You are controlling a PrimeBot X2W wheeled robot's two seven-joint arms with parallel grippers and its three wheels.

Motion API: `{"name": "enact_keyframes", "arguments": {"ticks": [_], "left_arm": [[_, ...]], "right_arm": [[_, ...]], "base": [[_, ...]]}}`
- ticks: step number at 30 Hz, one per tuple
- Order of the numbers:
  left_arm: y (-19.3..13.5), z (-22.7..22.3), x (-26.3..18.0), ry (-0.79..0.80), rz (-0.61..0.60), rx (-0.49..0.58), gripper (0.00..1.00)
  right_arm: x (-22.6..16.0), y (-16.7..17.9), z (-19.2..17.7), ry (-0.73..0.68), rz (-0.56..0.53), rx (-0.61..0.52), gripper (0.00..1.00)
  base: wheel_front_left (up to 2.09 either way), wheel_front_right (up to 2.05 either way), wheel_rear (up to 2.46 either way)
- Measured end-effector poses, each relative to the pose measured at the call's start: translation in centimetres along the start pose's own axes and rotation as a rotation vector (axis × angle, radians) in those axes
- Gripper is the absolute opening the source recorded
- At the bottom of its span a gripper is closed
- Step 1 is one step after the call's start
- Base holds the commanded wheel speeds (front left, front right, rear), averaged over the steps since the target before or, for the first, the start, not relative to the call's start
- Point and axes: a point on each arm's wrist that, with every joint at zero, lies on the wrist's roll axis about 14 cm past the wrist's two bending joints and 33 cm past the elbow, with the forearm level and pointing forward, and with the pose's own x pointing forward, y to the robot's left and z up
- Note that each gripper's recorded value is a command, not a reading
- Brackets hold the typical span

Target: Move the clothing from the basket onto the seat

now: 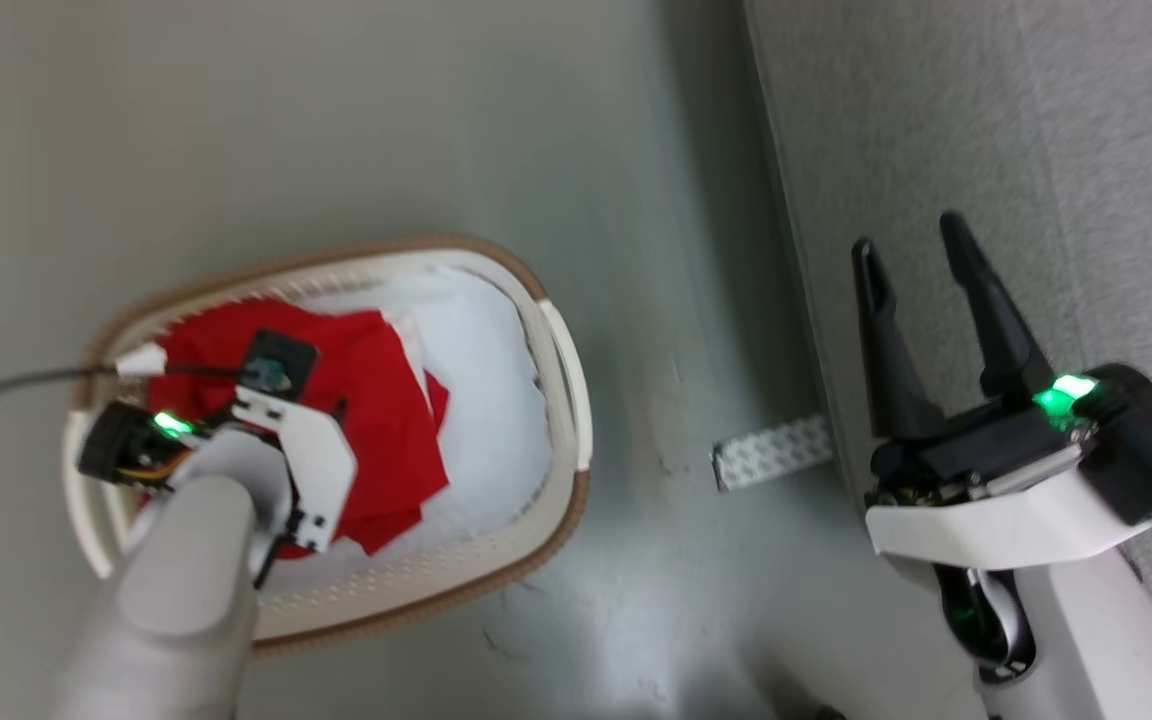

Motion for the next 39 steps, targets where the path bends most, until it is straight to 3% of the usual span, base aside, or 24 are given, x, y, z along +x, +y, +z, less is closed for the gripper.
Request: {"name": "enact_keyframes", "arguments": {"ticks": [9, 11, 17, 24, 29, 39], "left_arm": [[-1.7, -5.5, 6.1, 0.149, -0.079, 0.051, 1.0], [-2.1, -5.6, 6.8, 0.133, -0.093, 0.04, 0.0], [-3.0, -4.8, 5.9, 0.108, -0.12, 0.014, 0.0], [-2.9, -1.0, 1.6, -0.022, -0.098, -0.055, 0.0], [-3.1, 1.4, -2.9, -0.127, -0.062, -0.132, 0.0], [-1.7, 10.7, -13.5, -0.488, 0.045, -0.239, 0.0]], "right_arm": [[1.2, -2.8, -2.9, 0.051, -0.049, -0.047, 1.0], [1.2, -3.3, -3.3, 0.06, -0.059, -0.061, 1.0], [0.6, -3.8, -3.2, 0.065, -0.084, -0.059, 1.0], [-0.7, -2.6, 0.0, 0.006, -0.074, -0.036, 1.0], [-3.4, -2.3, 2.7, -0.039, -0.095, -0.026, 1.0], [-10.2, -1.1, 5.6, -0.091, -0.114, -0.023, 1.0]], "base": [[0.06, 0.06, 0.06], [0.14, 0.14, 0.14], [0.0, 0.0, 0.0], [0.0, 0.0, 0.0], [0.0, 0.0, 0.0], [0.0, 0.0, 0.0]]}}
